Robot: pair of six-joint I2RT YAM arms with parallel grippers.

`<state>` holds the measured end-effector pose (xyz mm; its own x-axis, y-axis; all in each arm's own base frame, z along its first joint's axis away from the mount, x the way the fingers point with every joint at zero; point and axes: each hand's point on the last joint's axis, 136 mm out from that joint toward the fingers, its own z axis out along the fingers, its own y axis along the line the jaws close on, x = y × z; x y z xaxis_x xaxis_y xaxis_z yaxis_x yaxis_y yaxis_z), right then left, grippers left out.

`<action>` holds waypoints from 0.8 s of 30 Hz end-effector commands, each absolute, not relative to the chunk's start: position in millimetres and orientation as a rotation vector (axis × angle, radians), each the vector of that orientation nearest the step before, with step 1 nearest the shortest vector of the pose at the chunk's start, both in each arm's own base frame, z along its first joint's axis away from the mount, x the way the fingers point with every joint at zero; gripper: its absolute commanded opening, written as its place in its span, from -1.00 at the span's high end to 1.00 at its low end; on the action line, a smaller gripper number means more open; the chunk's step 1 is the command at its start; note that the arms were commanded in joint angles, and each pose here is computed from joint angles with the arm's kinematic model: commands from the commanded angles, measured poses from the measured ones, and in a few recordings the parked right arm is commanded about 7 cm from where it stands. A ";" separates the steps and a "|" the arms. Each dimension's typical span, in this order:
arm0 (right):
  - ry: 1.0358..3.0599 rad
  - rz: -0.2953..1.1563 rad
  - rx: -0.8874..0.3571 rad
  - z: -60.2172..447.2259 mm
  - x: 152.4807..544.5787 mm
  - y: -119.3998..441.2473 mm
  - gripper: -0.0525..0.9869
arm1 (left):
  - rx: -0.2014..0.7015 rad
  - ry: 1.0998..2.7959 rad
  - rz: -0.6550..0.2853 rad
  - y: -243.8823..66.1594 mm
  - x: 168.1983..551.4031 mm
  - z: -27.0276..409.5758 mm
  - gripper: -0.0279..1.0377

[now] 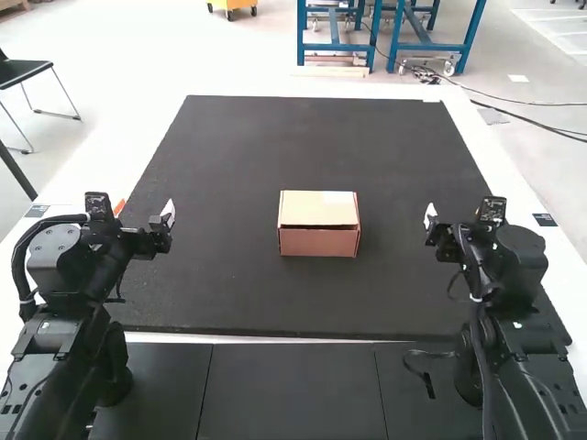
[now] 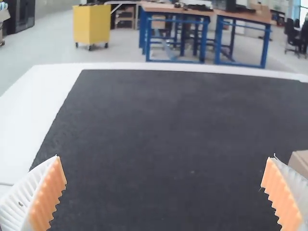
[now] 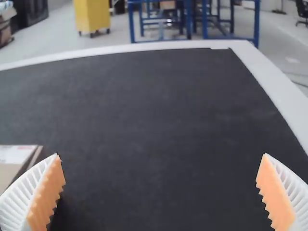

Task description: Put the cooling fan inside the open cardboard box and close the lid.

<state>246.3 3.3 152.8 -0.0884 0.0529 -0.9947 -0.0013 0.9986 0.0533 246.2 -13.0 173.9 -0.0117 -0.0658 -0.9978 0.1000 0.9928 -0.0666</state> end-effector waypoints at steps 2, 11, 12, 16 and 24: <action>1.654 0.010 0.029 152.9 246.1 -3.6 -0.85 | 0.032 1.567 -0.117 -11.0 245.8 174.6 -0.86; 1.659 -0.003 0.035 151.8 245.8 -7.5 -0.85 | 0.054 1.574 -0.085 -9.5 245.9 172.7 -0.86; 1.661 0.002 0.030 151.4 245.8 -6.4 -0.85 | 0.059 1.573 -0.081 -9.5 245.9 172.7 -0.86; 1.662 -0.001 0.029 150.6 245.8 -6.8 -0.85 | 0.042 1.574 -0.078 -6.6 246.0 172.7 -0.86; 1.661 -0.003 0.027 151.4 245.8 -6.8 -0.85 | 0.035 1.577 -0.083 -6.3 246.0 172.0 -0.86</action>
<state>246.1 -7.1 151.9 -0.0913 0.0274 -0.9954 0.0278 0.9993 0.0250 246.3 -7.8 171.3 -0.0186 -0.0369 -0.9991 0.0790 0.9961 -0.0382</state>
